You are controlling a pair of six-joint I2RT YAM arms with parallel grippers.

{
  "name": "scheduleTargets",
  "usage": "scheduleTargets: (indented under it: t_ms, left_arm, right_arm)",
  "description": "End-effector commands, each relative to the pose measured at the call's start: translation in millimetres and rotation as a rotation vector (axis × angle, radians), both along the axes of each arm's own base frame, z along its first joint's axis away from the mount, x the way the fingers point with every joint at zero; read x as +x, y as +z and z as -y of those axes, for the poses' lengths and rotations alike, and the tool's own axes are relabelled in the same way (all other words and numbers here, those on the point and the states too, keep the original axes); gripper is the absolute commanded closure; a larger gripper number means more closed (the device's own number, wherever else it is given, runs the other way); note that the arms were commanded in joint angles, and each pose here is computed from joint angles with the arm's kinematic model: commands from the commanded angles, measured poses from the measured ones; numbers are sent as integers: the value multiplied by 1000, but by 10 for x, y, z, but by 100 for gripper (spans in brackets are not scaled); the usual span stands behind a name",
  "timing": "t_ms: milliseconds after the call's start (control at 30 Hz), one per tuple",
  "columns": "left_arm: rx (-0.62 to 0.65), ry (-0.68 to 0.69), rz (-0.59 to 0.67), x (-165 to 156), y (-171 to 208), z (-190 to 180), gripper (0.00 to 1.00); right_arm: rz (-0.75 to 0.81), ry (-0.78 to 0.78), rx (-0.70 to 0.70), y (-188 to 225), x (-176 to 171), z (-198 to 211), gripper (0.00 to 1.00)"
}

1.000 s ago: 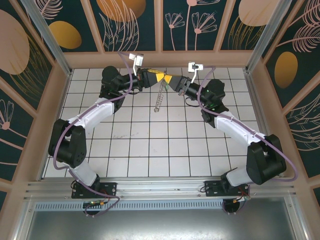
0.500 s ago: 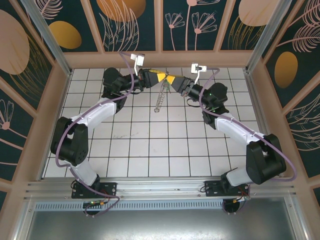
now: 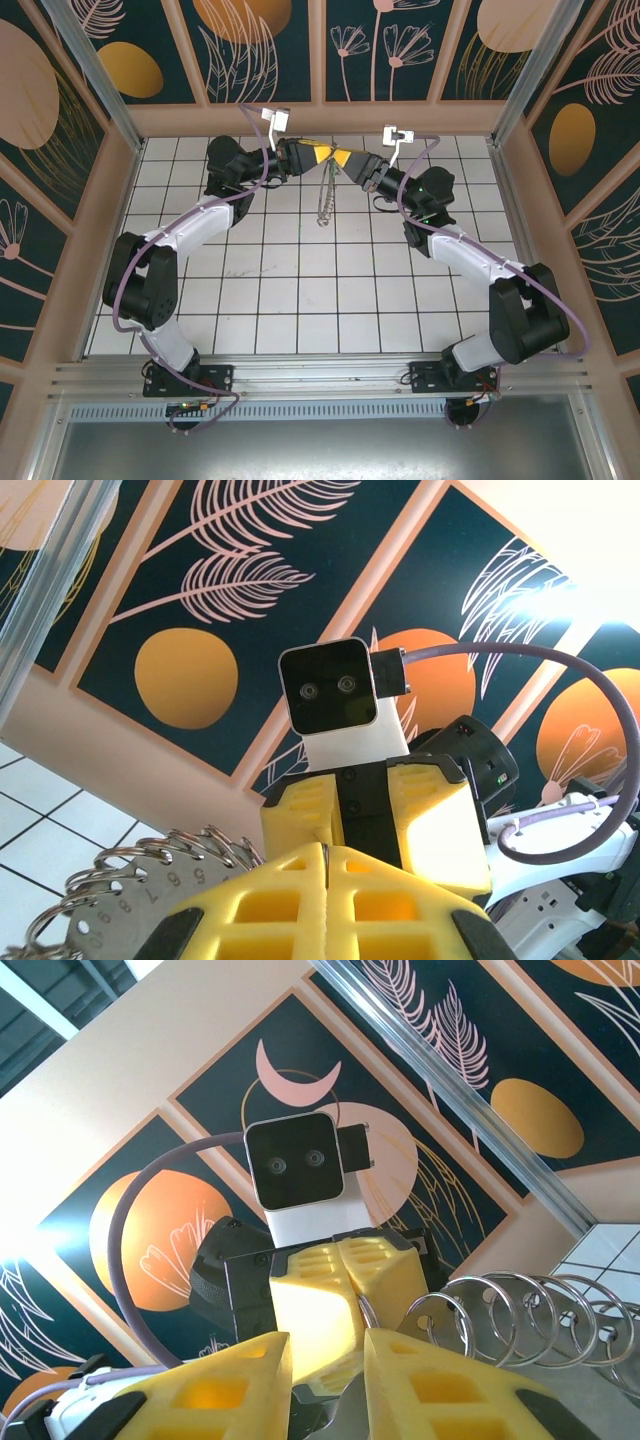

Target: Put the keys on the keyring

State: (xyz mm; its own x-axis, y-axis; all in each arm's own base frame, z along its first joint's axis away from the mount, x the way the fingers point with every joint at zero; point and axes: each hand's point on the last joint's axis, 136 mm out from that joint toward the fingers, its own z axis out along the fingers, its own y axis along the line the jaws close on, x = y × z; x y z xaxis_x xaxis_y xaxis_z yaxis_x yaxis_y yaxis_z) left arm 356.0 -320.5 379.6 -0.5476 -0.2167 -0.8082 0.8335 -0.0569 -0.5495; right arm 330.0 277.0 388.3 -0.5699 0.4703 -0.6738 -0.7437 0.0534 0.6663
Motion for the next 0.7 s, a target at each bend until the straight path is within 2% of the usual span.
scheduleTargets:
  t_ms: [0, 300, 667]
  left_arm:
    - [-39, -3, 67, -38, 165, 4, 100]
    - [-45, -9, 82, -74, 214, 6, 100]
    - [-48, -12, 91, -108, 261, -2, 100]
  right_arm:
    - [41, 24, 14, 58, -58, -13, 73]
    - [19, 20, 2, -18, -5, -29, 73]
    - [21, -40, -9, -5, 20, 155, 73]
